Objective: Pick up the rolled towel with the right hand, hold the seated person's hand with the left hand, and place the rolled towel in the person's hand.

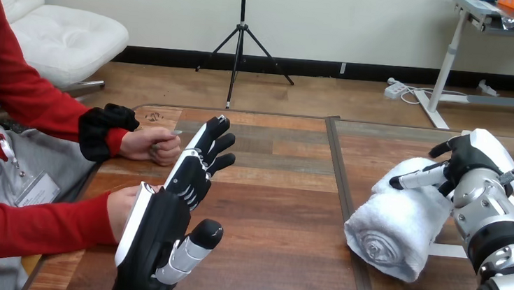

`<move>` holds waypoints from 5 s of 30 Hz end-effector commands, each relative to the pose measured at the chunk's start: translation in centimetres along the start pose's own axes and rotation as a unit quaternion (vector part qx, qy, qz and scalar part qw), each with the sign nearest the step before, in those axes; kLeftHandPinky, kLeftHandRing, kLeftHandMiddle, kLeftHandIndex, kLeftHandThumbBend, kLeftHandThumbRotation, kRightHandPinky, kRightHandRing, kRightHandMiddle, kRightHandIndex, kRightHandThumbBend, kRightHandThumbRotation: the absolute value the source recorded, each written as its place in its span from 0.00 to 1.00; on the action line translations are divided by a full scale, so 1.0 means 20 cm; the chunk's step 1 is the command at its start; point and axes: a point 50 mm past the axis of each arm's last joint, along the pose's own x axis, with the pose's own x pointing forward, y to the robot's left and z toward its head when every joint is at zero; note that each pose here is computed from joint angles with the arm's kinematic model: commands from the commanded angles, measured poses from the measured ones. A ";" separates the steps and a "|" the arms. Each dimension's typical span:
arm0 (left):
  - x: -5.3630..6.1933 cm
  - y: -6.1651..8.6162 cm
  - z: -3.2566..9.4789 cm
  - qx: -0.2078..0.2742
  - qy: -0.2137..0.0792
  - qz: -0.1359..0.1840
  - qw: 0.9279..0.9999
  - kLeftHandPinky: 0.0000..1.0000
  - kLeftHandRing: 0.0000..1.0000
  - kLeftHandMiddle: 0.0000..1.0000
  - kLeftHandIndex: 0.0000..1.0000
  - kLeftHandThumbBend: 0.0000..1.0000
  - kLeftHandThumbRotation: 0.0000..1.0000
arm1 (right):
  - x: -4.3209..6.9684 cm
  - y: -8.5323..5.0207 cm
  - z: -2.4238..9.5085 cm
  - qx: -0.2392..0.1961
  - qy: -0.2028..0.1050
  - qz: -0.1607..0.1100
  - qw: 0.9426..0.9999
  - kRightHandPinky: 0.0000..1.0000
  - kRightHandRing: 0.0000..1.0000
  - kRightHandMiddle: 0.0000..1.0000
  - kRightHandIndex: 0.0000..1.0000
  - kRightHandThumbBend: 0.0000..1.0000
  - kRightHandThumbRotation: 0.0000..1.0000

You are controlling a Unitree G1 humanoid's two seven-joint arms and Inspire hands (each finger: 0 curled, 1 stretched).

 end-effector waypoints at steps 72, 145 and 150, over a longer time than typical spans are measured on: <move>0.10 0.00 0.04 0.002 -0.036 -0.018 0.999 0.85 0.92 0.96 0.93 1.00 0.87 | -0.03 -0.26 0.16 -0.053 -0.192 0.023 0.980 0.55 0.66 0.73 0.84 0.97 0.48; 0.19 -0.02 0.04 -0.008 -0.050 -0.044 0.998 0.85 0.92 0.94 0.92 1.00 0.88 | -0.10 -0.13 0.45 -0.398 -0.036 0.154 0.904 0.79 0.93 0.96 0.92 1.00 1.00; 0.19 -0.02 0.05 -0.013 -0.054 -0.041 0.998 0.85 0.91 0.94 0.92 1.00 0.88 | -0.11 -0.12 0.47 -0.401 -0.032 0.161 0.901 0.81 0.94 0.97 0.92 1.00 1.00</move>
